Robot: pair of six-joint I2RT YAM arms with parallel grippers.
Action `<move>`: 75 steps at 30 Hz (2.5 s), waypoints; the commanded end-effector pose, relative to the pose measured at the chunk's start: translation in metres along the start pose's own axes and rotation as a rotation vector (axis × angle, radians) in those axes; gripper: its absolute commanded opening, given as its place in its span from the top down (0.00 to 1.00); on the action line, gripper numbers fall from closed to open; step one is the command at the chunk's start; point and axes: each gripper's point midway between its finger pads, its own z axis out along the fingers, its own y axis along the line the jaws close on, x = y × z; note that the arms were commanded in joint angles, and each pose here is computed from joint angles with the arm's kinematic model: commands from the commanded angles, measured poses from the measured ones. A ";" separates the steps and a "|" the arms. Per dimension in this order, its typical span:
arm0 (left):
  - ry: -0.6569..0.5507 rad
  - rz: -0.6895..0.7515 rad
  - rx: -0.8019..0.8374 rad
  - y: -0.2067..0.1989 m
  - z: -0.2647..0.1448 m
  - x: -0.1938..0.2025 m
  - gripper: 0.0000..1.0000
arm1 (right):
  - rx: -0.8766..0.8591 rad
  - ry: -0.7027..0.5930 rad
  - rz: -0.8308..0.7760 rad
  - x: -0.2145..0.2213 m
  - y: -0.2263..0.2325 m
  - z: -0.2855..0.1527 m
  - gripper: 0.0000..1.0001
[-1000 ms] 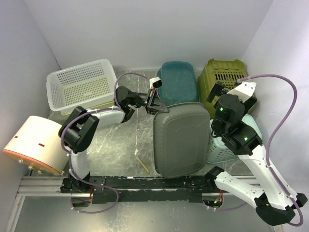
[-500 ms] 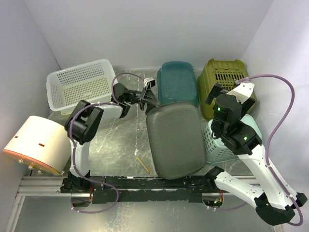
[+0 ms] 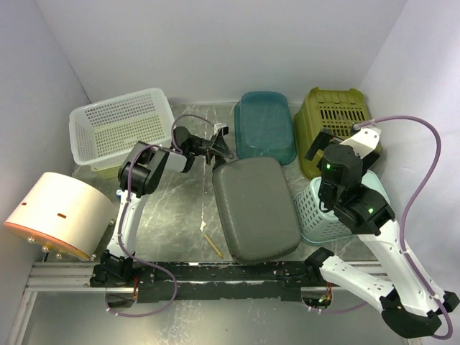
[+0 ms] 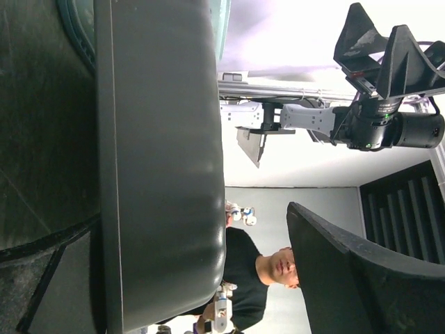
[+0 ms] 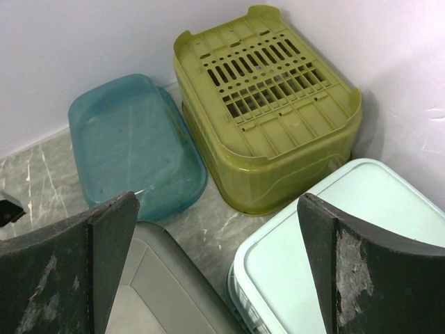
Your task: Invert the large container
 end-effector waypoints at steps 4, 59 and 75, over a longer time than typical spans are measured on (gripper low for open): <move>0.017 -0.003 0.014 -0.025 -0.006 0.011 0.01 | -0.055 0.022 0.031 0.000 0.017 0.001 0.00; -0.310 0.781 -1.006 -0.008 0.004 -0.074 0.01 | -0.524 0.315 0.106 0.117 0.134 -0.002 0.00; -0.654 0.849 -1.061 -0.074 -0.020 -0.066 0.01 | -0.535 0.273 0.147 0.085 0.133 -0.009 0.00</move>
